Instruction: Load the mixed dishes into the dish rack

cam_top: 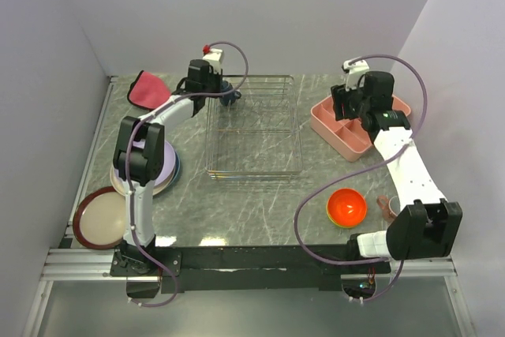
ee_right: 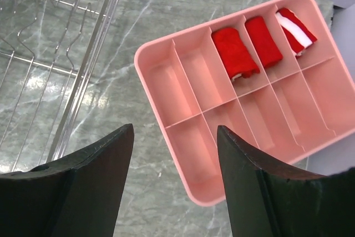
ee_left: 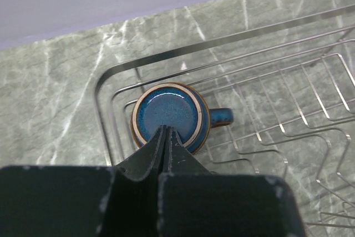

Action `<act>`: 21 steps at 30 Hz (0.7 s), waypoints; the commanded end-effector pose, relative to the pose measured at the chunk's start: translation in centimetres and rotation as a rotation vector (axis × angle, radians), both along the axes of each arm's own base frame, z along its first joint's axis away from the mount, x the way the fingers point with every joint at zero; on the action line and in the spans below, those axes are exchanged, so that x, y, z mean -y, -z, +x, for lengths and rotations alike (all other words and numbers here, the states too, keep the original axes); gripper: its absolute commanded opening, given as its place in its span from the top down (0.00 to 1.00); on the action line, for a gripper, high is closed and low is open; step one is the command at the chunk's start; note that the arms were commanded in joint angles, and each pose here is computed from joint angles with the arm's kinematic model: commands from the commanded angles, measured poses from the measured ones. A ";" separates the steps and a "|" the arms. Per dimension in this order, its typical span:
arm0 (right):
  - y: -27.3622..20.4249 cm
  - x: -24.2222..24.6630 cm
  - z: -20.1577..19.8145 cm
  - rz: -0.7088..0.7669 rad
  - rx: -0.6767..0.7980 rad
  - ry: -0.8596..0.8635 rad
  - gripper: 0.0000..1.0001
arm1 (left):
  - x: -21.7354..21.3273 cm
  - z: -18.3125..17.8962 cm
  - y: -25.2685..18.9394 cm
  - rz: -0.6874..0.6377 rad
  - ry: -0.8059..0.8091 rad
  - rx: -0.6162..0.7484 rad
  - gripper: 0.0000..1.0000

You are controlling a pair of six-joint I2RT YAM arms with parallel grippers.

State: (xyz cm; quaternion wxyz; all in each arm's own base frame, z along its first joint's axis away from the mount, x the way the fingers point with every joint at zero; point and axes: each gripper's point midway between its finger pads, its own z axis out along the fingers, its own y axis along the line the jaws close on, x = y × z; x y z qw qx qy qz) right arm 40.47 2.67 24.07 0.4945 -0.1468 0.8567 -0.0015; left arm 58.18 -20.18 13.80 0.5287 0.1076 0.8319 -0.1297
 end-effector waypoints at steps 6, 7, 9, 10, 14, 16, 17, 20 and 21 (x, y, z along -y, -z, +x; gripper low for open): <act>-1.4 2.7 -2.6 -0.039 0.040 0.037 0.27 | 3.7 -1.9 0.0 0.030 0.043 0.001 0.99; -1.2 3.0 -3.5 -0.049 0.017 0.036 0.26 | 3.7 -2.2 -0.5 0.019 0.038 0.002 0.99; -0.7 3.5 -5.0 -0.106 -0.024 0.002 0.23 | 2.4 -2.2 -3.1 0.029 -0.024 0.046 0.99; 0.6 3.6 -6.8 -0.127 -0.104 -0.019 0.20 | 2.1 -2.6 -3.6 0.033 -0.028 0.043 0.99; 3.1 5.2 -11.9 -0.199 -0.282 -0.066 0.17 | 0.6 -3.9 -8.3 -0.024 -0.021 0.067 0.70; 4.0 6.9 -15.0 -0.207 -0.358 -0.034 0.17 | 0.2 -4.7 -11.6 -0.039 -0.017 0.121 0.57; 4.3 7.3 -16.0 -0.225 -0.385 -0.045 0.17 | 0.1 -5.0 -12.7 -0.043 -0.016 0.139 0.47; 5.4 7.9 -20.1 -0.233 -0.502 -0.052 0.17 | 0.0 -6.0 -15.6 -0.062 -0.001 0.186 0.39; 5.9 8.0 -21.1 -0.245 -0.541 -0.069 0.18 | -0.1 -6.2 -16.3 -0.064 0.001 0.192 0.38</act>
